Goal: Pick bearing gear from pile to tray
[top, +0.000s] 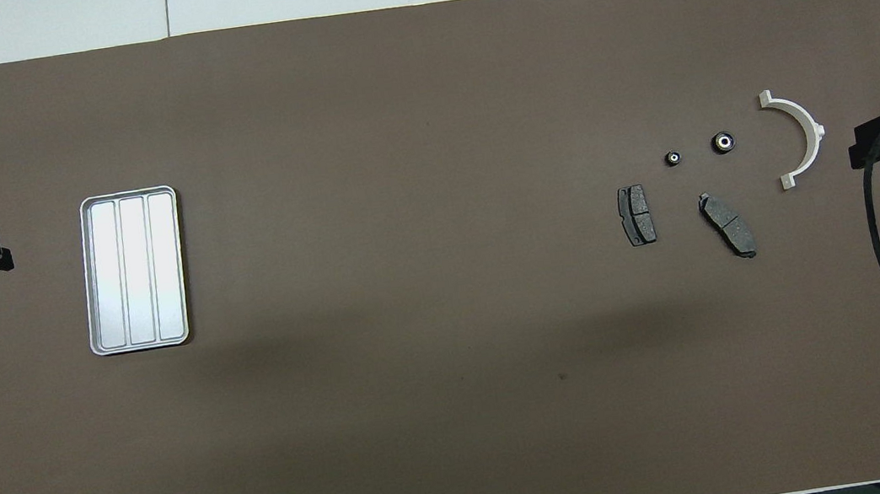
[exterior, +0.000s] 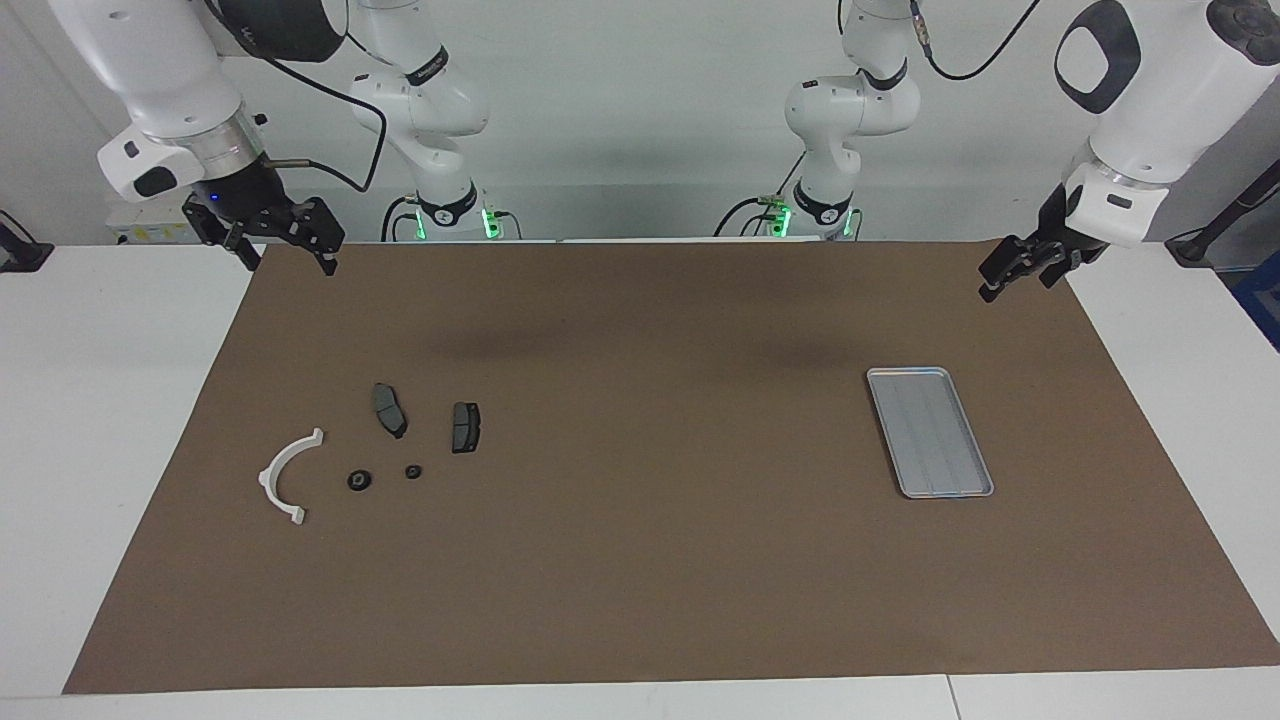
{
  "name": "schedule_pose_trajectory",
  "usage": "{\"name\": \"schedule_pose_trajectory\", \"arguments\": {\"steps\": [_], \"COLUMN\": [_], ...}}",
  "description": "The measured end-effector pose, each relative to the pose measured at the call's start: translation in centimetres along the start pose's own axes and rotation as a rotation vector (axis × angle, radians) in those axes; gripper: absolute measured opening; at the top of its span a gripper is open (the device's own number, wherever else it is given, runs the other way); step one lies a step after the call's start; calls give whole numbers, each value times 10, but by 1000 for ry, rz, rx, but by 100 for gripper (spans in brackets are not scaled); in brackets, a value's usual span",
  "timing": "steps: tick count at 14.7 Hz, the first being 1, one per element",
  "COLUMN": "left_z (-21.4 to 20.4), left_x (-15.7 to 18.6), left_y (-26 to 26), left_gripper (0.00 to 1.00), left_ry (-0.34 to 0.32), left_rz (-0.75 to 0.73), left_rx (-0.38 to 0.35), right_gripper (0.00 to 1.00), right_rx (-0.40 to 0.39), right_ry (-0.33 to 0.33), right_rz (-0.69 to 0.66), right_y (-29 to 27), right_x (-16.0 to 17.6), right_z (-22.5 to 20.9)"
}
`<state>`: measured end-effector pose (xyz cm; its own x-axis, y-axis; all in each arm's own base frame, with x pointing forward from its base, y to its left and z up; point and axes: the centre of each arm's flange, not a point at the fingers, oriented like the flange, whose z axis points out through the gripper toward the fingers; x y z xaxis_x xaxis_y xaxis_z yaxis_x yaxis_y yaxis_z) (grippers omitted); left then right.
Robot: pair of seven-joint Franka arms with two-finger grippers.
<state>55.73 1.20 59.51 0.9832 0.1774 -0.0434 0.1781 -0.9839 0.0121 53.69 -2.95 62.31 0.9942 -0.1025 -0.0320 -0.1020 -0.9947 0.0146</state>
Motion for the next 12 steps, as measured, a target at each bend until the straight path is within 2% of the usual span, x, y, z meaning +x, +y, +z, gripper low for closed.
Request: {"name": "schedule_pose_trajectory", "arguments": {"steps": [12], "left_z": [0], "left_x": [0], "left_y": [0], "left_gripper": [100], "left_ry": [0], "left_rz": [0], "left_rx": [0], "right_gripper": [100], "right_rx": [0], "right_ry": [-10], "right_rz": [9], "right_y": [6], "right_x": [-2], "right_z": [7]}}
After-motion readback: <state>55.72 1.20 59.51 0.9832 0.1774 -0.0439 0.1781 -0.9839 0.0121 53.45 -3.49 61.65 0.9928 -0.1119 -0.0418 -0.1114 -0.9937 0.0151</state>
